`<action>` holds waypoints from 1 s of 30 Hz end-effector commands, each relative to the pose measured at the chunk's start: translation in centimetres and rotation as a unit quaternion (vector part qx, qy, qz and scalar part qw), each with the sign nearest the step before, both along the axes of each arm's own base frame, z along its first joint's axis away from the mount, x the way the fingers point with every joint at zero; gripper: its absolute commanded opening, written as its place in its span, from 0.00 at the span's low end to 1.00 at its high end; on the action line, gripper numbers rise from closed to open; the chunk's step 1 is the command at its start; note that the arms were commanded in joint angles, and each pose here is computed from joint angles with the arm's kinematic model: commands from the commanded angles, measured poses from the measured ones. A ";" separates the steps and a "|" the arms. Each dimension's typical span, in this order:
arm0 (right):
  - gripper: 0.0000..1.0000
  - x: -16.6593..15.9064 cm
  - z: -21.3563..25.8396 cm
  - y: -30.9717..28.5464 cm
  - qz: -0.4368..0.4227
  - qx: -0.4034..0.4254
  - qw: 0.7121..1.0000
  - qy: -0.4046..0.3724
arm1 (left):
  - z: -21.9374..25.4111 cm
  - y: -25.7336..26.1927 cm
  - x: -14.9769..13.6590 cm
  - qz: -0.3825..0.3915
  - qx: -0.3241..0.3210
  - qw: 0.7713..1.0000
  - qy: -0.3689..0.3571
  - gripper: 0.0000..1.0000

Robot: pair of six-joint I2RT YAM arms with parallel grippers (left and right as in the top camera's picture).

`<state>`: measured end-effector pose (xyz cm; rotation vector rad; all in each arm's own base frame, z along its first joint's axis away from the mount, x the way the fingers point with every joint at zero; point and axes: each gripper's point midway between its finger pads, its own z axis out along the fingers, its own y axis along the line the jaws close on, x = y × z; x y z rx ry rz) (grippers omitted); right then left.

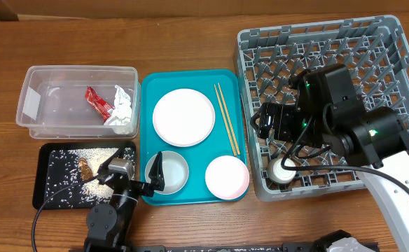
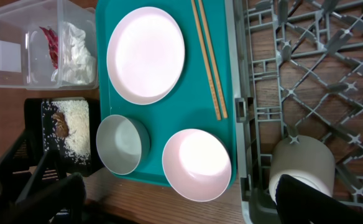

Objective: Sort waste into correct bins and load items into the dishwasher

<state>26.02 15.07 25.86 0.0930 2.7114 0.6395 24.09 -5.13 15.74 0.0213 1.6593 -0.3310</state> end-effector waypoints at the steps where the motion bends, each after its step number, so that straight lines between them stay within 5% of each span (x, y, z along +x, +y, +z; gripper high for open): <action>1: 1.00 0.3 0.5 0.0 0.000 -0.001 1.000 -0.010 | -0.1 0.5 0.1 0.013 0.010 1.000 -0.005 1.00; 19: 1.00 0.3 0.5 0.1 0.000 -0.001 1.000 -0.010 | -0.1 0.5 0.1 0.013 0.010 1.000 -0.004 1.00; 22: 1.00 1.7 2.3 2.0 0.018 0.051 0.997 -0.049 | -0.1 0.5 0.1 0.013 0.010 1.000 -0.004 1.00; 25: 0.92 0.5 2.6 4.4 0.065 0.092 0.993 -0.032 | -0.1 0.5 0.1 0.013 0.010 1.000 -0.004 1.00; 30: 0.80 -3.2 -2.9 8.8 0.147 0.045 0.988 0.032 | -0.1 0.5 0.1 0.013 0.010 1.000 -0.004 1.00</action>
